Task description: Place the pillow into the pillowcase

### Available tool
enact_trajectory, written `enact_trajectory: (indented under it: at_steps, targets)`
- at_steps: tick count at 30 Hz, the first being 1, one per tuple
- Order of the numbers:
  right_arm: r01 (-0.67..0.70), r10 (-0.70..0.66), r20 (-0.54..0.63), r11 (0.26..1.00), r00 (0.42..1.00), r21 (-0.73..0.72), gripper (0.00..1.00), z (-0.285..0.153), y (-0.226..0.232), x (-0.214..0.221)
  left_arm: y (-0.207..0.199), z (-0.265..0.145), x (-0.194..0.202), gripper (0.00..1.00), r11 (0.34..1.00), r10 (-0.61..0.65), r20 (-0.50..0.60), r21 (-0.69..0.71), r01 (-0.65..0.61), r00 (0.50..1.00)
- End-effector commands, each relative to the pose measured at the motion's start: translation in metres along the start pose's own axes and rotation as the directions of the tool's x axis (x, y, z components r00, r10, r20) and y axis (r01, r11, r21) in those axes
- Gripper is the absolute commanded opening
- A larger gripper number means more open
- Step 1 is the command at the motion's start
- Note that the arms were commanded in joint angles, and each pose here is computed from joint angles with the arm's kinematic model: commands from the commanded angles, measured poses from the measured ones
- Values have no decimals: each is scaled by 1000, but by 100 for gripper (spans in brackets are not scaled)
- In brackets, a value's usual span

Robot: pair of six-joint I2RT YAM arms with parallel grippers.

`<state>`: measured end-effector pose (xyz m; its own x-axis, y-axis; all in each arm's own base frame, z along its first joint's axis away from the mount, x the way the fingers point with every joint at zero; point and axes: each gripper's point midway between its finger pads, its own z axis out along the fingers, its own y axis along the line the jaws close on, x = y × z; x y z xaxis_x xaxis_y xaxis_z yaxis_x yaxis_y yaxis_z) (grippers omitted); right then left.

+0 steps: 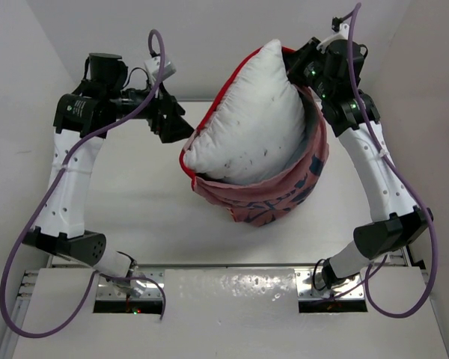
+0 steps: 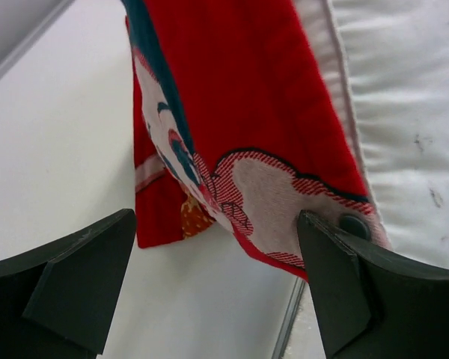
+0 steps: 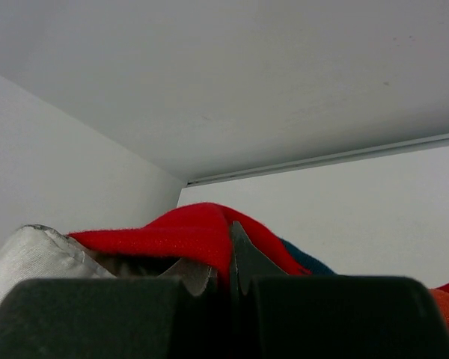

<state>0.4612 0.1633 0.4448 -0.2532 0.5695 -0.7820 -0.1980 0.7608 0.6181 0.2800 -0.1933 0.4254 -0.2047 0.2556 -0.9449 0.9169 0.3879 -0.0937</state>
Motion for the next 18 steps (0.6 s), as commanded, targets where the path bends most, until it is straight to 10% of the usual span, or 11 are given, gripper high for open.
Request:
enact_trajectory:
  at_steps: [1,11,18]
  targets:
    - [24,-25,26,1000,999,19,0,-7,-2,-7,-15,-4,-14,87,999,7,49,35,-8,999]
    - [61,-61,2,990,998,128,0,0,-29,2,-46,-35,-74,90,981,179,187,38,-189,966]
    - [58,-56,-16,987,998,148,0,5,-40,11,-24,-19,-44,90,995,97,108,11,-99,989]
